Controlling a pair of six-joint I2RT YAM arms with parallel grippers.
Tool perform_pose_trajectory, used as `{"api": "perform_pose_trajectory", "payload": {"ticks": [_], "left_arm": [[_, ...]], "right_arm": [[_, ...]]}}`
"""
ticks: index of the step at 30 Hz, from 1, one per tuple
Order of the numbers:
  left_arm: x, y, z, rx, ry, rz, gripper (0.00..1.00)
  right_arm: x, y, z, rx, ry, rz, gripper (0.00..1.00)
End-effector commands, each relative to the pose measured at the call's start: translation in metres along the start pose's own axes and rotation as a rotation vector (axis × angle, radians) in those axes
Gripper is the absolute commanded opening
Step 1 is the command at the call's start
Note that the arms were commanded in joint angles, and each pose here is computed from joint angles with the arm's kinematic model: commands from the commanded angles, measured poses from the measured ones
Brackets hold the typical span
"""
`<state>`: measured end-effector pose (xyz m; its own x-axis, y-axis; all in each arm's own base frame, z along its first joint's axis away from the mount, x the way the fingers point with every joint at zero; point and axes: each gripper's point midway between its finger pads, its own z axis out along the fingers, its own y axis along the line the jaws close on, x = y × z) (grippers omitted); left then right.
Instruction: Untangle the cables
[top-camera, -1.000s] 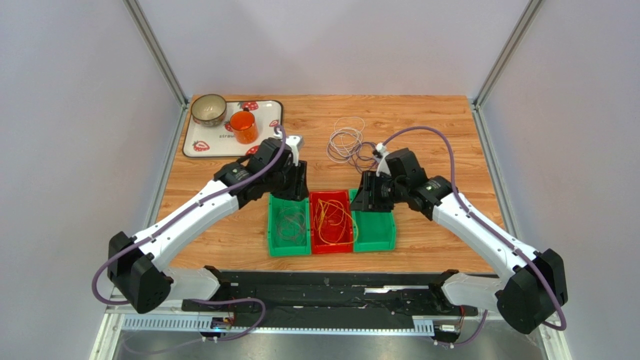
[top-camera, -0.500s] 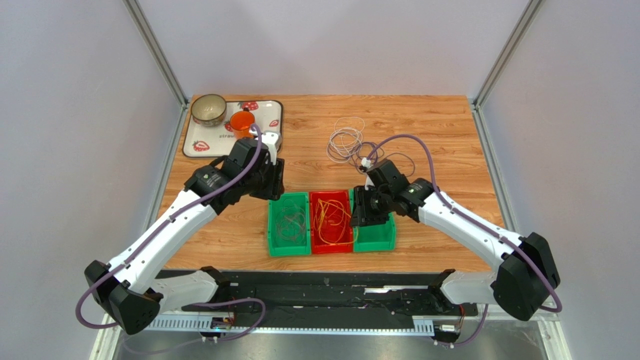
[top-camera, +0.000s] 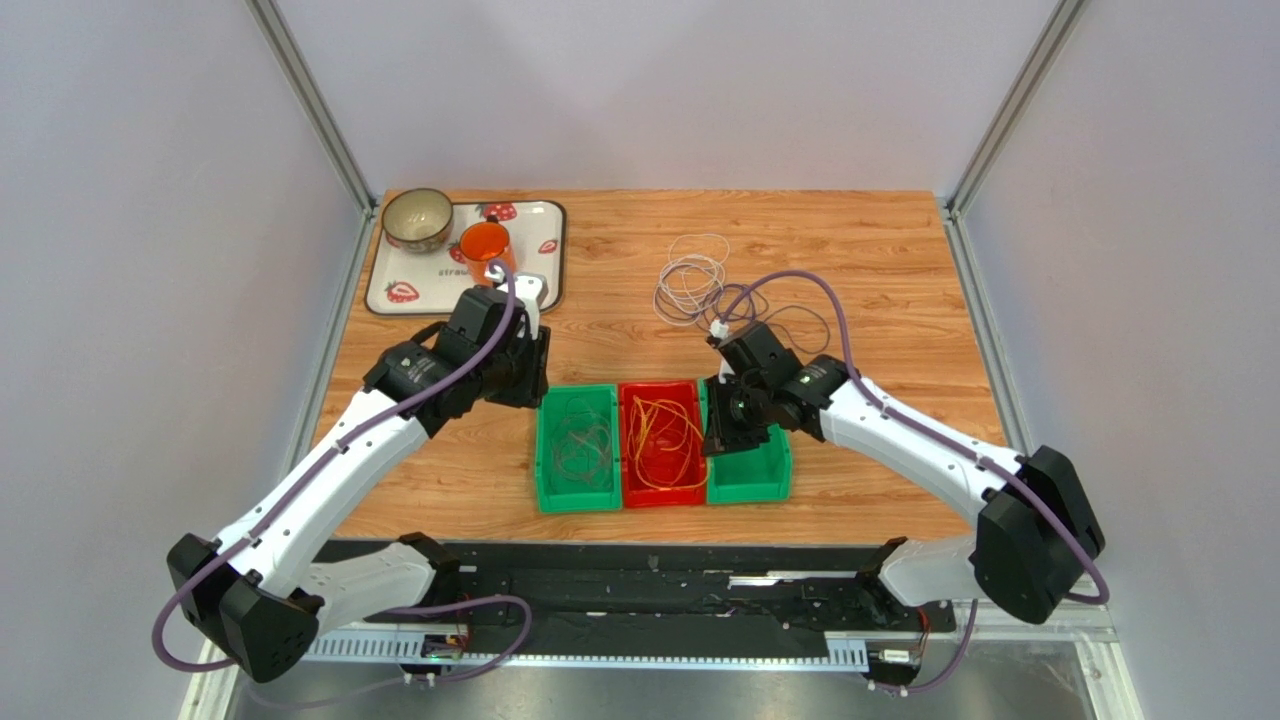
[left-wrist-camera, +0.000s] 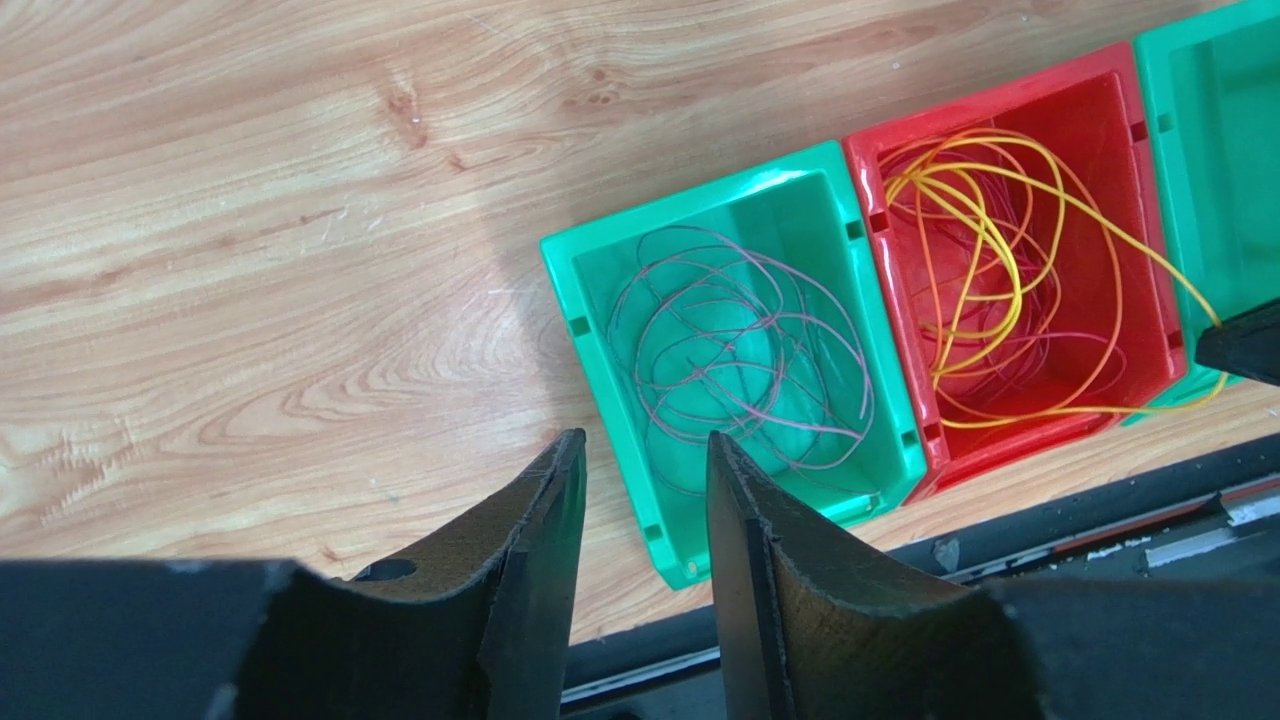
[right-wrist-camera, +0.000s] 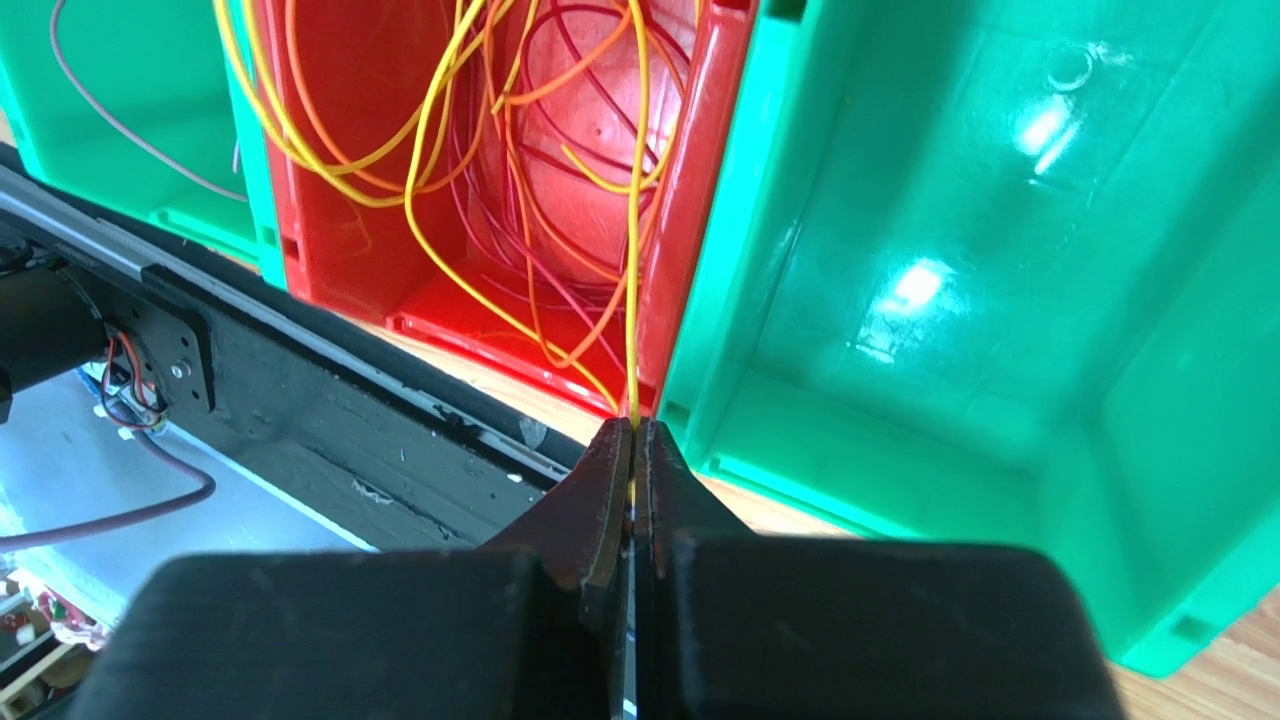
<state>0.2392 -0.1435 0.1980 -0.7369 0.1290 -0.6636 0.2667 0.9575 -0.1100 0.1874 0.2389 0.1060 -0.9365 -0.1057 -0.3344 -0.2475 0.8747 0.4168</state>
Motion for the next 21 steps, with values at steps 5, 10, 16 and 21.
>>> {"api": "perform_pose_trajectory", "payload": {"ticks": [5, 10, 16, 21], "left_arm": [[-0.008, 0.003, -0.003, 0.02, -0.05, 0.0, 0.42], [-0.008, 0.004, -0.001, 0.016, -0.047, -0.003, 0.41], [-0.007, 0.005, 0.002, 0.014, -0.036, -0.007, 0.41], [-0.009, 0.003, 0.005, 0.035, -0.028, -0.015, 0.41]], "right_arm": [[-0.05, 0.045, 0.015, -0.126, -0.065, -0.056, 0.0], [-0.06, 0.054, 0.04, -0.151, -0.028, -0.064, 0.0], [-0.054, 0.047, 0.049, -0.119, 0.015, -0.076, 0.0], [-0.045, 0.031, 0.039, -0.041, 0.024, -0.106, 0.0]]}}
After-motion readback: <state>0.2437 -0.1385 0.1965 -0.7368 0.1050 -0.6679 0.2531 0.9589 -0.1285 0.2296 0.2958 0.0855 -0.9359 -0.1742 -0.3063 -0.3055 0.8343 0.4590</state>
